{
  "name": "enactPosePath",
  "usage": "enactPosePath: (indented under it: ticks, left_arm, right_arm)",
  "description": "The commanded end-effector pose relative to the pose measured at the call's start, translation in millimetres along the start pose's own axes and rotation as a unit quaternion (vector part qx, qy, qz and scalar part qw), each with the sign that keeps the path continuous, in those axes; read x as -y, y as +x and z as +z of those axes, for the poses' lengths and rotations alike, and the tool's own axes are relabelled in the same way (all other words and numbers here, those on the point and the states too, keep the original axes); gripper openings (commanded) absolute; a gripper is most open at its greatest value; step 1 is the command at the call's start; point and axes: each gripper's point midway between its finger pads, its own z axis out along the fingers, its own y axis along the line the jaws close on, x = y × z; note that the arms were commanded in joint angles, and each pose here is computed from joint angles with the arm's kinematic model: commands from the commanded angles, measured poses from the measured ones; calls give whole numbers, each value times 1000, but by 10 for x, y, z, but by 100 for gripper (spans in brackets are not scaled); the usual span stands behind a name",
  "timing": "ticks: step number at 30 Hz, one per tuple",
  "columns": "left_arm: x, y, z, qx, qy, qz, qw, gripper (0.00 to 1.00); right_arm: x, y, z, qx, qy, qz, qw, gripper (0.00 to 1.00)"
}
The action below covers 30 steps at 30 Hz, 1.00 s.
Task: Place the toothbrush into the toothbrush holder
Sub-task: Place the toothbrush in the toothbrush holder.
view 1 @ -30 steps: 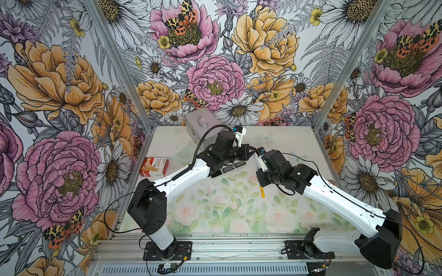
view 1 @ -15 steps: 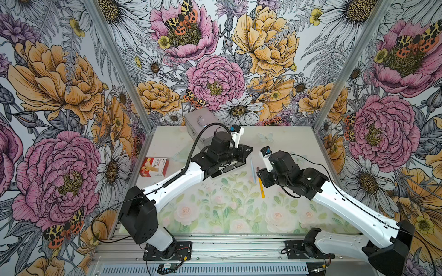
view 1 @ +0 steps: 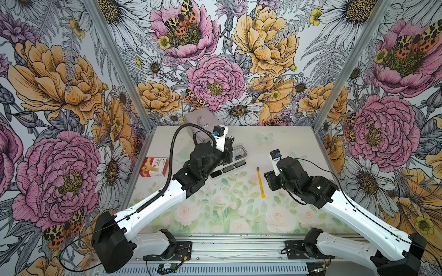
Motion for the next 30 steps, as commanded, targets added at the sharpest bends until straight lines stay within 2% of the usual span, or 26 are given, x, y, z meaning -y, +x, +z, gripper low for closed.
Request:
enactPosePath:
  ticks: [1, 5, 9, 20, 30]
  left_arm:
    - [-351, -315, -57, 52, -79, 41, 995, 0]
    - [-570, -247, -106, 37, -133, 48, 989, 0]
    - [-668, -133, -140, 27, -150, 42, 987, 0]
    - [-760, 370, -43, -22, -168, 40, 985, 0]
    - [-837, 653, -53, -42, -172, 21, 984, 0]
  right_arm:
    - [51, -40, -72, 21, 9, 9, 1000, 48]
    - [89, 2, -83, 22, 13, 7, 1000, 49]
    - [100, 46, -51, 15, 15, 2, 1000, 50]
    - [147, 108, -36, 9, 15, 3, 1000, 50]
    - [165, 125, -6, 3, 14, 10, 1000, 51]
